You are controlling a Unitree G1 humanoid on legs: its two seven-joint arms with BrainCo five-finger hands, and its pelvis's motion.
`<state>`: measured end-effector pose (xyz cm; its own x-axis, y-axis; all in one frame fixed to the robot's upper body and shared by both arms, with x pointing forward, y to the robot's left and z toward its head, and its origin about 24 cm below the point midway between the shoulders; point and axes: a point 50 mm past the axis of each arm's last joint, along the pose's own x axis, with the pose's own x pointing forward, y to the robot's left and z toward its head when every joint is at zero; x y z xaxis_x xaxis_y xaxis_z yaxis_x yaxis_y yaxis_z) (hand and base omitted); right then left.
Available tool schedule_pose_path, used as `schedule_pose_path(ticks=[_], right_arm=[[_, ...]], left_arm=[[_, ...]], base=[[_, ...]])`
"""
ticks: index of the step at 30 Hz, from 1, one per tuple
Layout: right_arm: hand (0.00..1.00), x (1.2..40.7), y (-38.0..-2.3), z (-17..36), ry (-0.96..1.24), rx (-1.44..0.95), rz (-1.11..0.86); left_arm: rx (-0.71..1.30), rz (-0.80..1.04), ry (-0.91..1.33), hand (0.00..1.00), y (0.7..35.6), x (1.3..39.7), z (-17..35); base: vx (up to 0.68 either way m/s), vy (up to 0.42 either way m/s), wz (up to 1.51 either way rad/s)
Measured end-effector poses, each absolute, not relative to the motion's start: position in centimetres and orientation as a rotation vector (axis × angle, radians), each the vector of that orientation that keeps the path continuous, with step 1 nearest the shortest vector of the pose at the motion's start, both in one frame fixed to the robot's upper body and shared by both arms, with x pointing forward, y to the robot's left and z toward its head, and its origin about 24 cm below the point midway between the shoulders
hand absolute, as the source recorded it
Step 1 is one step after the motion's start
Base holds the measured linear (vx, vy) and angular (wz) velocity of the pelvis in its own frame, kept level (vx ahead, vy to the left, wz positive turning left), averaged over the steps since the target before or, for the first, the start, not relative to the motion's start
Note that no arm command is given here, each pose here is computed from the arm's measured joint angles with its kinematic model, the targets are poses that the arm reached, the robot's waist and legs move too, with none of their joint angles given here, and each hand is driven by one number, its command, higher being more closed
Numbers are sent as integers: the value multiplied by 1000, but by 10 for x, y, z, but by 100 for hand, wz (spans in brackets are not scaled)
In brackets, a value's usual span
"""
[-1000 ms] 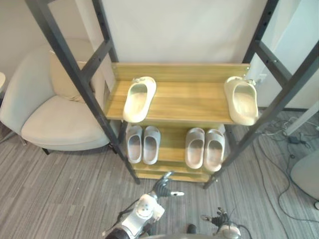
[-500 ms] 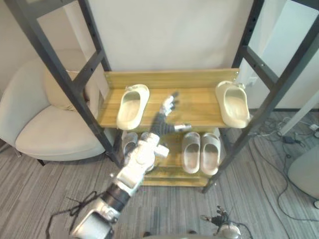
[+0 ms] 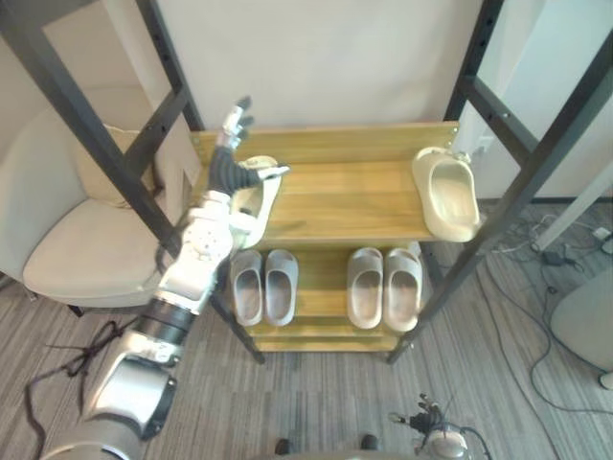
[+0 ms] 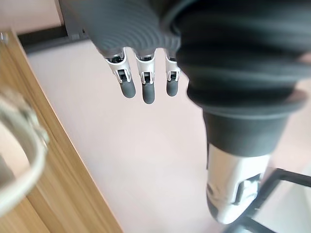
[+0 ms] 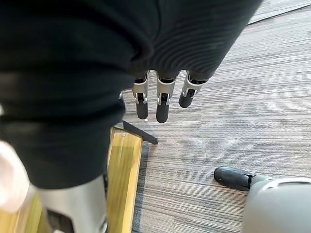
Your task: Organize the slippers on the shoe rack
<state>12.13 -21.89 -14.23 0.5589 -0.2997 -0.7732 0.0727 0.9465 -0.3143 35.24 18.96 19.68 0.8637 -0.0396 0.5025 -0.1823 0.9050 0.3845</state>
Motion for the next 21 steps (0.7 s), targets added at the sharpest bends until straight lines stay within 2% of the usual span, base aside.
schedule_pose_path(ticks=[6,21], right_arm=[[0,125,-217,-142,946,-250,-209],[0,120,-217,-140,937,-242,-211]], left_arm=[[509,159,-495,0,217,361,211],[675,187,-429,0,232,371,215]], base=[[-5,1,-2],[-2,2,-6]])
